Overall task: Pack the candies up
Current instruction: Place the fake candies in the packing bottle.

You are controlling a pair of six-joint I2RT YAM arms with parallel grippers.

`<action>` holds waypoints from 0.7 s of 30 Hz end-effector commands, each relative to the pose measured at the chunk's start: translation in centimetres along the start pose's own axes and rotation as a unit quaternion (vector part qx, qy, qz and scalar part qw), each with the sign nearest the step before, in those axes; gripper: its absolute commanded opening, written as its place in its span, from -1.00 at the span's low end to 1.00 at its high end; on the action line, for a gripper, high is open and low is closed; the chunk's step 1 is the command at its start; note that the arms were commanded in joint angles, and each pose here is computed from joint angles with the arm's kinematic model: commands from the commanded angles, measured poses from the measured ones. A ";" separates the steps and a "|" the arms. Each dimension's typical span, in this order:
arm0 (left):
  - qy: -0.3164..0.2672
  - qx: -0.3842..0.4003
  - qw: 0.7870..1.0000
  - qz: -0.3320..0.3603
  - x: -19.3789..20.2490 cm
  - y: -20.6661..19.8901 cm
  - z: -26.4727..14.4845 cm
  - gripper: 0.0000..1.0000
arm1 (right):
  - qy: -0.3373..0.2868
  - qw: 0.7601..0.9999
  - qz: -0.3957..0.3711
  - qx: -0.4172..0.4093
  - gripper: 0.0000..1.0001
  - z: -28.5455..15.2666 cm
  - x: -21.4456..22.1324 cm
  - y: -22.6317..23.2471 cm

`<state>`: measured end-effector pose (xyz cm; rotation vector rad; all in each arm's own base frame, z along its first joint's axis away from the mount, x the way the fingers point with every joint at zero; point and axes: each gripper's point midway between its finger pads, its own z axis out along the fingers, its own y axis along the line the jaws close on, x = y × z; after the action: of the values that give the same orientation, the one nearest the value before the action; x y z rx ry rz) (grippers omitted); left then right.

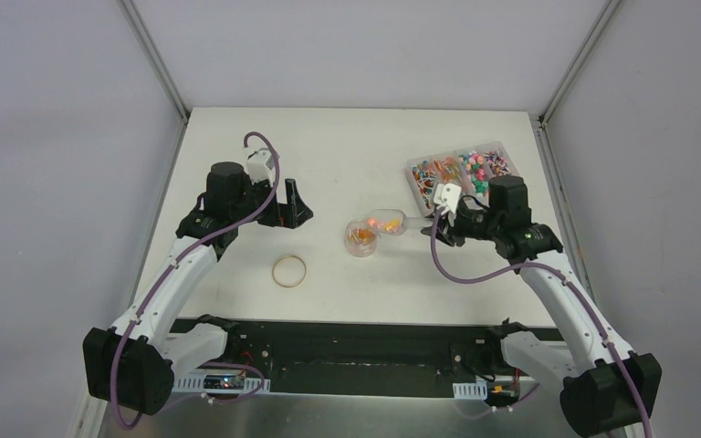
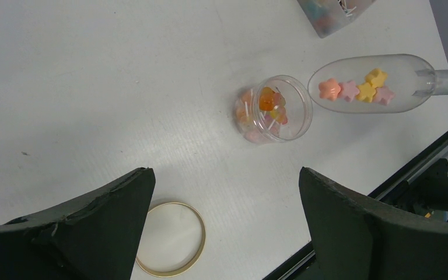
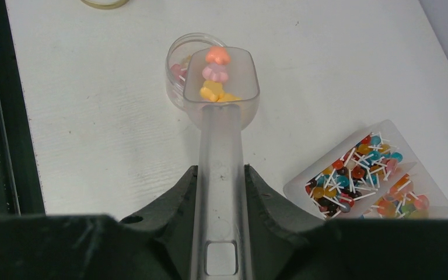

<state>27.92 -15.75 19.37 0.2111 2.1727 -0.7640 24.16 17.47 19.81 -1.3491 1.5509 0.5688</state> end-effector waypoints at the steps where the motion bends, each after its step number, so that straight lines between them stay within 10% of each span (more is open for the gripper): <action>1: -0.028 0.001 1.000 0.014 -1.2 -0.2 -0.6 0.98 | 0.008 0.999 -0.044 0.008 -1.00 -0.1 -1.7 -0.8; 21: -0.026 0.001 1.000 0.013 -1.2 -0.2 -0.5 0.98 | 0.061 0.997 -0.045 0.005 -1.00 0.7 -0.7 -0.7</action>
<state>27.90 -15.75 19.40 0.2118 2.1714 -0.7638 23.91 17.74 17.60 -1.4559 1.6633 0.4838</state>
